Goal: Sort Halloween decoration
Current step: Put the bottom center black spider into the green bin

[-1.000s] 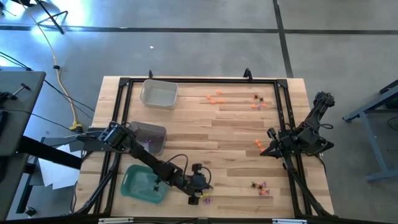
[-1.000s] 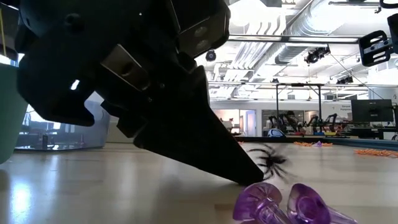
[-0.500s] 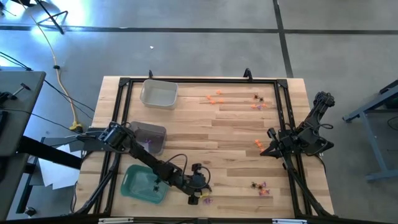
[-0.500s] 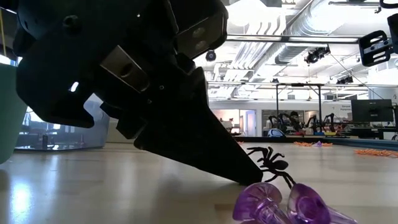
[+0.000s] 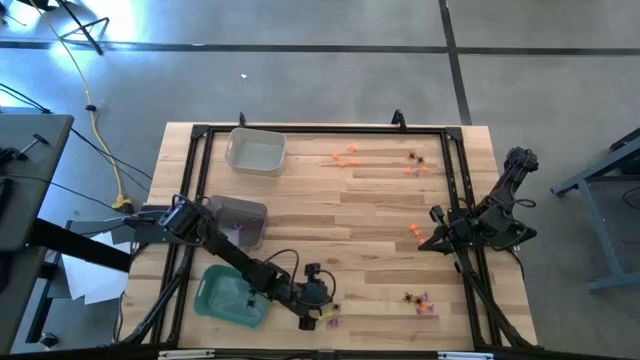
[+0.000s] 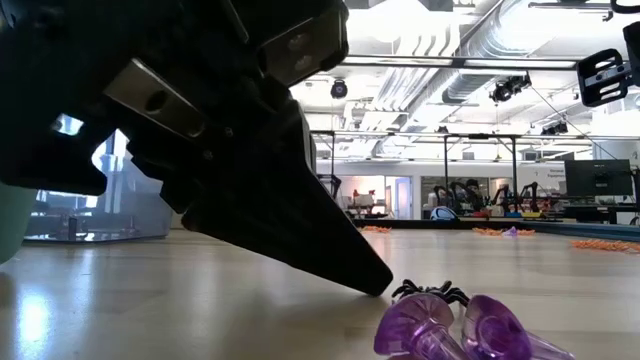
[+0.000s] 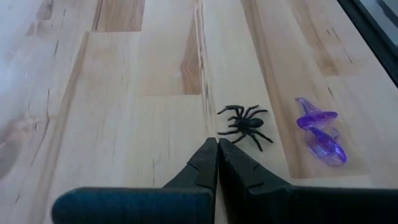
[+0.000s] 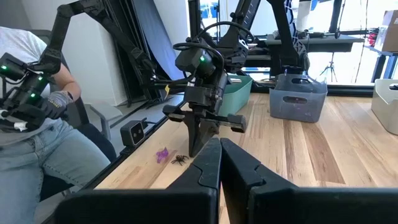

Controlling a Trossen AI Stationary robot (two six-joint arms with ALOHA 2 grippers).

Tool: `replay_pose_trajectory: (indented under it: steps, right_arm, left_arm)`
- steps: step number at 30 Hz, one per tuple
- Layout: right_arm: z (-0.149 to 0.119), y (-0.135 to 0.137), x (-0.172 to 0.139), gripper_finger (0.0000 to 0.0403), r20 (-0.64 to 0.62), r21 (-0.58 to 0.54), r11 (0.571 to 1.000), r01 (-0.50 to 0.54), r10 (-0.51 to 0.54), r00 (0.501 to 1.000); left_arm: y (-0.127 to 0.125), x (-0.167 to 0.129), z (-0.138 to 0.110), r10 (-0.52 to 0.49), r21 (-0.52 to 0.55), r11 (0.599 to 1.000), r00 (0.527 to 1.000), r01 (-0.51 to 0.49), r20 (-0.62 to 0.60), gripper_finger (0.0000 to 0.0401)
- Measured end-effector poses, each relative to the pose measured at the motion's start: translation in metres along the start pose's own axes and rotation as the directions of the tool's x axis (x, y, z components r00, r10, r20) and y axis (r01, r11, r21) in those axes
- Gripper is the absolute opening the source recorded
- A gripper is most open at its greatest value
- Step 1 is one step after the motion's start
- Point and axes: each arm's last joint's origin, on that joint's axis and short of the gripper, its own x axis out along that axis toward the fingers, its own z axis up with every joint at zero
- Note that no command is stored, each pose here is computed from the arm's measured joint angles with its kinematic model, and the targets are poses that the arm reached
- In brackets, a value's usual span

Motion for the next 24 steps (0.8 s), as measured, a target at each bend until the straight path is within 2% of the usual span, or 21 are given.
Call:
replay_pose_trajectory:
  steps: [8, 12, 17, 24]
  right_arm:
    - [0.0, 0.0, 0.0, 0.0, 0.0, 0.0, 1.0, 0.0, 0.0, 1.0]
    - [0.0, 0.0, 0.0, 0.0, 0.0, 0.0, 1.0, 0.0, 0.0, 1.0]
    - [0.0, 0.0, 0.0, 0.0, 0.0, 0.0, 1.0, 0.0, 0.0, 1.0]
    - [0.0, 0.0, 0.0, 0.0, 0.0, 0.0, 1.0, 0.0, 0.0, 1.0]
  left_arm:
    - [-0.001, 0.0, 0.002, -0.025, -0.048, 0.999, 1.0, 0.026, 0.015, 0.0014]
    - [-0.003, -0.001, 0.008, -0.061, -0.086, 0.994, 0.997, 0.066, 0.052, 0.0054]
    - [-0.005, -0.001, 0.01, -0.079, -0.02, 0.997, 0.995, 0.08, 0.056, 0.0116]
    - [-0.004, 0.002, 0.01, -0.093, -0.008, 0.996, 0.995, 0.093, 0.048, 0.0183]
